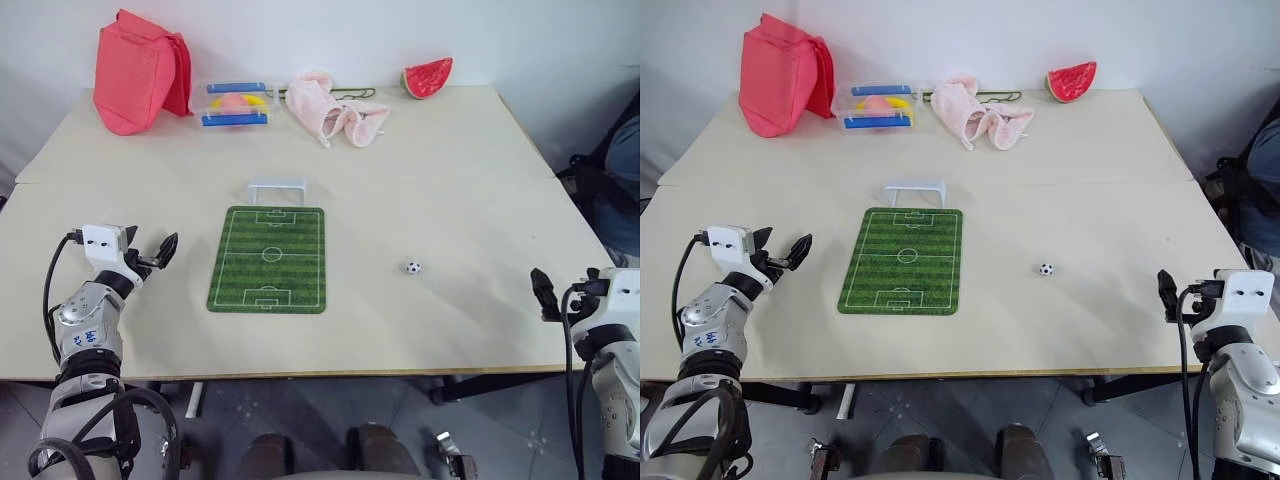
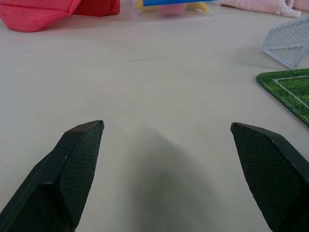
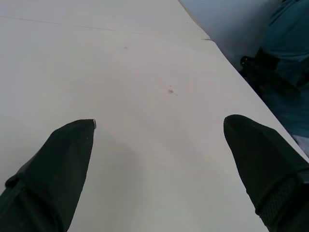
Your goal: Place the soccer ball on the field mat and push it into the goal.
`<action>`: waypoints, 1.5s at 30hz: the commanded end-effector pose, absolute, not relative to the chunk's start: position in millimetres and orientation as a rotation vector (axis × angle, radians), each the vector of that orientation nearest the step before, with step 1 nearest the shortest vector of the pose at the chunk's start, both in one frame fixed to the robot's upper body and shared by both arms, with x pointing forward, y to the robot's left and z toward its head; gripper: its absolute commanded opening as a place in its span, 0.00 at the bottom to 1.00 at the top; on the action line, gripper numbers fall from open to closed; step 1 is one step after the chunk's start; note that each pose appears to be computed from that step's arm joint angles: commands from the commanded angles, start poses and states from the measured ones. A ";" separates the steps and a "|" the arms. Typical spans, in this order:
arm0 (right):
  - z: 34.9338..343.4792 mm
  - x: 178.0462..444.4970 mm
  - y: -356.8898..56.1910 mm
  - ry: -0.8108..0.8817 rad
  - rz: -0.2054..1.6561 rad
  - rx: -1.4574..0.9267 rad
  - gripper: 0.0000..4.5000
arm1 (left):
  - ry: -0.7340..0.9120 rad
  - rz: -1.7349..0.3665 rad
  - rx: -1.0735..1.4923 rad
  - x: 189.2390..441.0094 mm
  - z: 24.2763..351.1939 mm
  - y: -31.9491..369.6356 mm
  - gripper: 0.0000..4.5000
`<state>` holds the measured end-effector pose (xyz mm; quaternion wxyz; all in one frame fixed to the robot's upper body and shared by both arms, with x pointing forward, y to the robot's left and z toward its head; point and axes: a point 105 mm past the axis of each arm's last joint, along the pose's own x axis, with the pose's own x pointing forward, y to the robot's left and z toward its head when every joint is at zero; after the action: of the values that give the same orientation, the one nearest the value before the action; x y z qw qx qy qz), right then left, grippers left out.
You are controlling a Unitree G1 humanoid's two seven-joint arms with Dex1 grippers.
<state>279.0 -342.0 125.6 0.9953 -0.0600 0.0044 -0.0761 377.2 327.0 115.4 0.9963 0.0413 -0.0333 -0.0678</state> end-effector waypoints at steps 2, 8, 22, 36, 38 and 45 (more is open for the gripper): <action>144.3 277.8 -341.2 -0.050 -0.154 -0.140 0.99 | -0.111 -0.120 0.125 376.1 131.6 331.8 1.00; 156.3 279.2 -338.7 -0.066 -0.150 -0.151 0.99 | -0.130 -0.111 0.106 376.6 139.8 335.2 1.00; 176.9 317.2 -222.9 0.126 0.440 -0.179 0.99 | -0.129 -0.524 0.199 370.0 168.8 294.9 1.00; 121.3 348.1 -182.8 0.286 0.744 -0.268 0.99 | -0.039 -1.276 0.214 298.8 142.5 244.1 1.00; 117.5 352.2 -181.1 0.286 0.750 -0.273 0.99 | -0.046 -1.297 0.212 294.2 142.3 244.7 1.00; 101.8 354.5 -176.3 0.321 0.781 -0.304 0.89 | -0.059 -1.306 0.214 282.8 138.0 249.0 1.00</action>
<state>356.5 -181.7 106.4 0.9084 -0.1405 0.1514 0.3636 295.9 250.2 126.4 0.8241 0.0779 -0.0079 -0.5609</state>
